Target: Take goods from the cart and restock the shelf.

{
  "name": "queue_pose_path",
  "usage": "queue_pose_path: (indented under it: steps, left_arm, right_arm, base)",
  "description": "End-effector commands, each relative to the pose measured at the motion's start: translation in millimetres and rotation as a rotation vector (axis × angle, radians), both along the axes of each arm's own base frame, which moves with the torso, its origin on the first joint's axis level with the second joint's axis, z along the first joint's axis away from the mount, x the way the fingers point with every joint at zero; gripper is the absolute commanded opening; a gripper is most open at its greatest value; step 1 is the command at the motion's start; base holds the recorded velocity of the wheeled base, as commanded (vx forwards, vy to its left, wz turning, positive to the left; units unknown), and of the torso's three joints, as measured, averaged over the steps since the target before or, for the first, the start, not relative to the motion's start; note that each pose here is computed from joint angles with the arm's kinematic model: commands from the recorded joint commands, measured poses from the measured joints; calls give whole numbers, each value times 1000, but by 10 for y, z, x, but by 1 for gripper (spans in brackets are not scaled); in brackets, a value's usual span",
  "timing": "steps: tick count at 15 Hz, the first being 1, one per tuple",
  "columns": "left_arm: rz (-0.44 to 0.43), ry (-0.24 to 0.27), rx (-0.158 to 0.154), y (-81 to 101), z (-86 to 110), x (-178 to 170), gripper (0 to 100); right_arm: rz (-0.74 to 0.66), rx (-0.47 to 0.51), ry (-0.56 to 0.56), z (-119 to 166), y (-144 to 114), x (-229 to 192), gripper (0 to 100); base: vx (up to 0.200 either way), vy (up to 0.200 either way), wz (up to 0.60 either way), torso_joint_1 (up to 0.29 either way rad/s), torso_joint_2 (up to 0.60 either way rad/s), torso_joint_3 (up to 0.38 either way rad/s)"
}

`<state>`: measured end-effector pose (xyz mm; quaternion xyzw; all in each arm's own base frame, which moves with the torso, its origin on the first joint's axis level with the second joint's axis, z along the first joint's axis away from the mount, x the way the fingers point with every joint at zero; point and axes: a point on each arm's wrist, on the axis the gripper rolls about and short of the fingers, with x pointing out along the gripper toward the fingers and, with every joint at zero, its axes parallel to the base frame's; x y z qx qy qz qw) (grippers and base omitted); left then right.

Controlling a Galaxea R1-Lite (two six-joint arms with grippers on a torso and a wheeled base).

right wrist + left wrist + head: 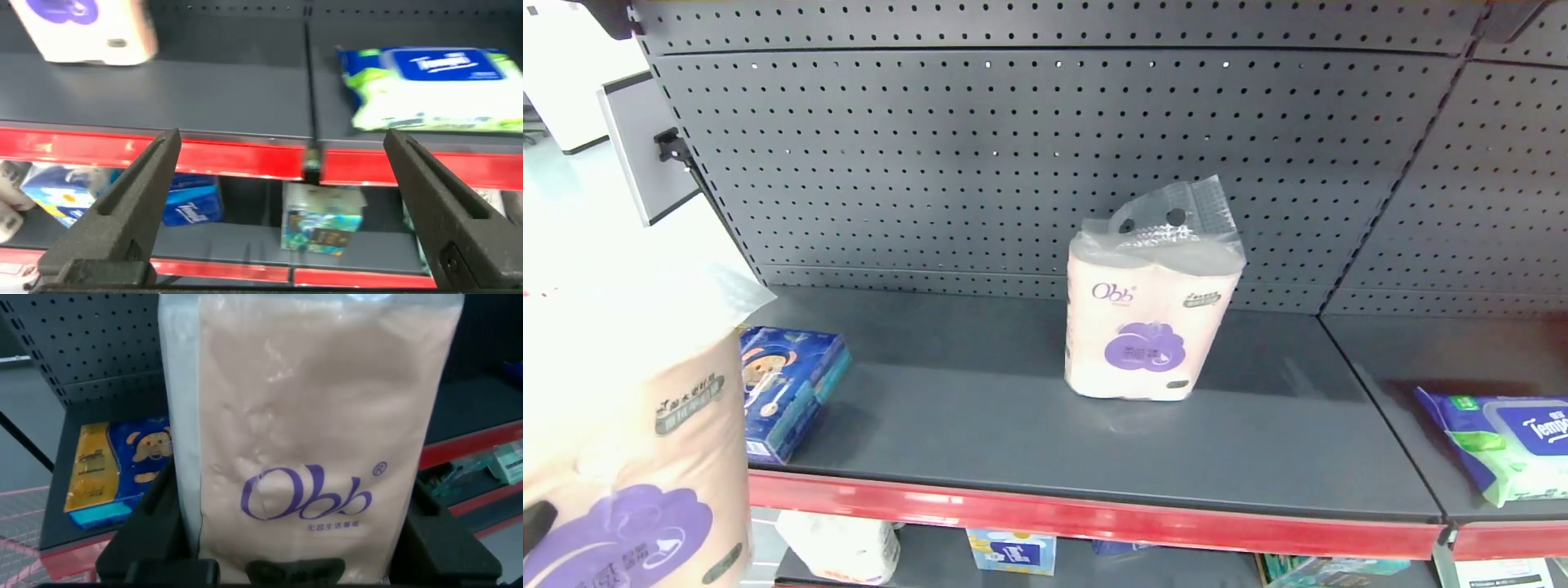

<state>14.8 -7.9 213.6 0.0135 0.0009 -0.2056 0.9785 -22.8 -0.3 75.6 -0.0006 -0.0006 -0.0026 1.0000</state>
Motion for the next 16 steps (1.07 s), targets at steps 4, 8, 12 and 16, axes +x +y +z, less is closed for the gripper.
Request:
queue_pose_path:
  steps: [4, 8, 12, 16]
  left_arm:
    - [-66, 0, 1, -14, 5, -3, 0]
    - [-113, 21, 33, -36, -17, 56, 0]
    - [-34, 56, 42, -49, 82, 215, 0]
    - [-51, 73, 40, -77, 129, 345, 0]
  right_arm:
    - [2, 0, 15, 4, 0, 12, 100]
    - [-16, -16, 21, 168, 2, 35, 100]
    - [12, 113, 104, 1866, 11, 1017, 100]
    - [455, 34, 306, 1601, 246, 1775, 100]
  base:
    - [0, 0, 0, 0, 0, 0]
    - [0, 0, 0, 0, 0, 0]
    - [0, 0, 0, 0, 0, 0]
    - [0, 0, 0, 0, 0, 0]
